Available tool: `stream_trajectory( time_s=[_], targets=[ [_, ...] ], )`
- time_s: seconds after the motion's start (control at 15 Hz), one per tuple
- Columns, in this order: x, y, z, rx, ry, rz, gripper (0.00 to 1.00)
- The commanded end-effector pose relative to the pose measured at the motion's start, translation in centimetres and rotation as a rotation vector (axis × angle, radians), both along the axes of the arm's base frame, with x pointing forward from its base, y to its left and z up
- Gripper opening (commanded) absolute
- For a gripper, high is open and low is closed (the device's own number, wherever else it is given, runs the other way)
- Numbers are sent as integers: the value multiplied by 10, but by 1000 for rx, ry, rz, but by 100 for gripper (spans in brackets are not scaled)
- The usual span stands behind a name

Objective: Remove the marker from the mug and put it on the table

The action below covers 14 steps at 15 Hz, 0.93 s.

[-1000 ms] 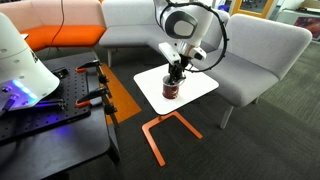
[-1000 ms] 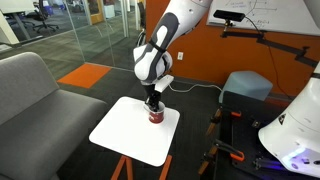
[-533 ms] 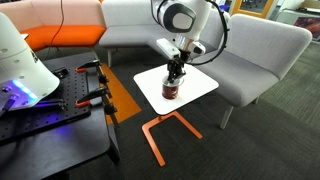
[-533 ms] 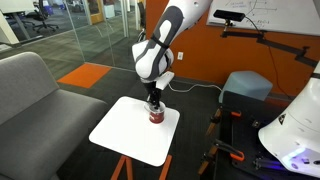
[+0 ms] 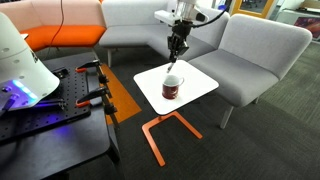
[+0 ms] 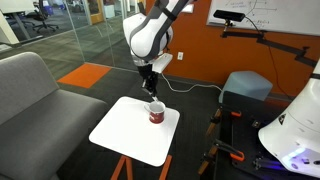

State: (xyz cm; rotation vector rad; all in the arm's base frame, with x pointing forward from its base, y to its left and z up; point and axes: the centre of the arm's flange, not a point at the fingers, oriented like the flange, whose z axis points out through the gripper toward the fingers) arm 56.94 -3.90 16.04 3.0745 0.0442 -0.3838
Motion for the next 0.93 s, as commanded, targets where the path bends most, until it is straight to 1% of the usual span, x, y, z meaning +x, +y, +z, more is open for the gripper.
stream_trajectory(
  time_s=[0.0, 0.2, 0.27, 0.4, 0.6, 0.73, 0.87],
  targets=[
    [13, 23, 3, 30, 99, 25, 5],
    [27, 49, -21, 58, 178, 58, 5],
    [34, 58, -33, 87, 207, 67, 5],
    [44, 76, -55, 122, 233, 80, 5],
    [60, 102, -83, 157, 208, 101, 5],
    [69, 111, -99, 158, 196, 102, 5],
    [74, 112, -116, 147, 203, 87, 5]
  ],
)
